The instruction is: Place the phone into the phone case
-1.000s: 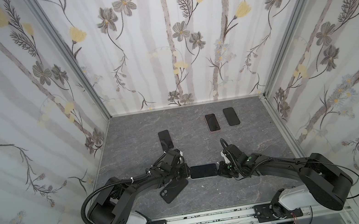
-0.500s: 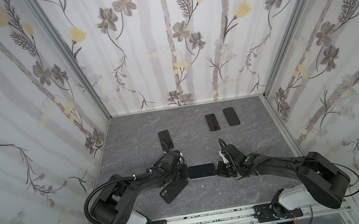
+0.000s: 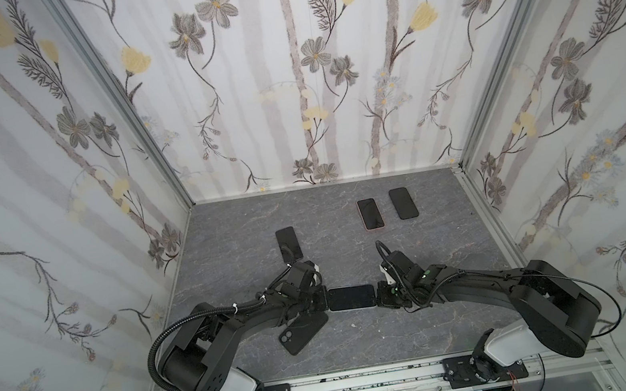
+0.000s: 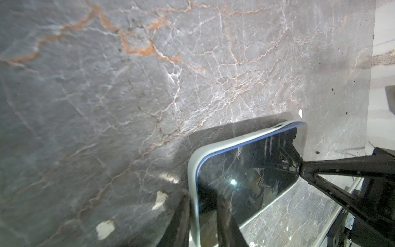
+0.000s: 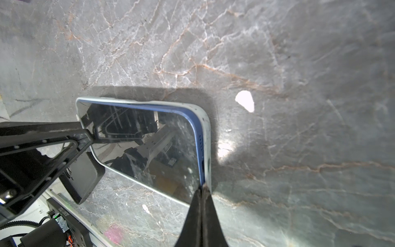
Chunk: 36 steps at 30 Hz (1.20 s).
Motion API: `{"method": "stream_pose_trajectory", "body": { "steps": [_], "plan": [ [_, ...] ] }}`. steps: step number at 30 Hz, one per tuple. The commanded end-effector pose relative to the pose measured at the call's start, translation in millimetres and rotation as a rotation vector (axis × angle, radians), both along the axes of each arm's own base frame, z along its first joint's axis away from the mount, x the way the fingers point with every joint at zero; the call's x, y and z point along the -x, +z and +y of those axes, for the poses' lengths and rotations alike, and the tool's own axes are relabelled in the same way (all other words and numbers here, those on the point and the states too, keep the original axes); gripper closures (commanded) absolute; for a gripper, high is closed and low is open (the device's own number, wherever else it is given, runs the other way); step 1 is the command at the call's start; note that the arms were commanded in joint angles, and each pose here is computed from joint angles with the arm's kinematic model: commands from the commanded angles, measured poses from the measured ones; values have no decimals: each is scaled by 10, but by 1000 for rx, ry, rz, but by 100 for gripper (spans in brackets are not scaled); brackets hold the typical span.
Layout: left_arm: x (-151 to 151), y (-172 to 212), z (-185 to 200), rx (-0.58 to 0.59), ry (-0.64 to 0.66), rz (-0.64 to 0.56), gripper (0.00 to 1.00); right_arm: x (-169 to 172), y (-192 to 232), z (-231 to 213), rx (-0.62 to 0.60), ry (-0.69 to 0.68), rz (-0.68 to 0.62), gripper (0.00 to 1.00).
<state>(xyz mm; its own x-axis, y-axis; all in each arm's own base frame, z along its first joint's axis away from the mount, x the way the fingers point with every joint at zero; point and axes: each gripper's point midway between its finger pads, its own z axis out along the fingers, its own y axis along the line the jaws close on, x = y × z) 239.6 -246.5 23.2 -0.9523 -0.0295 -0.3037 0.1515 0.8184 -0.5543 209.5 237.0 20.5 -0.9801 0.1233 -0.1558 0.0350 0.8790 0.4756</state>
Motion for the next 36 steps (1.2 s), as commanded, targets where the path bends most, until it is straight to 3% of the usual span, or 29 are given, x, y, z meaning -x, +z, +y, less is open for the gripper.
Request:
{"method": "stream_pose_trajectory", "body": {
  "steps": [1, 6, 11, 18, 23, 36],
  "plan": [
    [-56, 101, -13, 3, -10, -21, 76, 21, -7, -197, 123, -10, 7, 88],
    [-250, 295, 13, 9, 25, -77, 73, -290, 418, -129, 146, -4, -117, 83],
    [-378, 378, 4, 10, 38, -87, 73, -471, 475, -126, 189, 37, -125, 84],
    [-333, 302, 55, -22, 26, -64, 72, -490, 330, -3, 198, 102, -61, 85],
    [-262, 222, 76, -29, 18, -37, 73, -450, 194, 38, 190, 118, -25, 93],
    [-206, 76, 48, -25, -1, 9, 75, -401, -49, -32, 249, 128, 17, 94]
  ]
}}
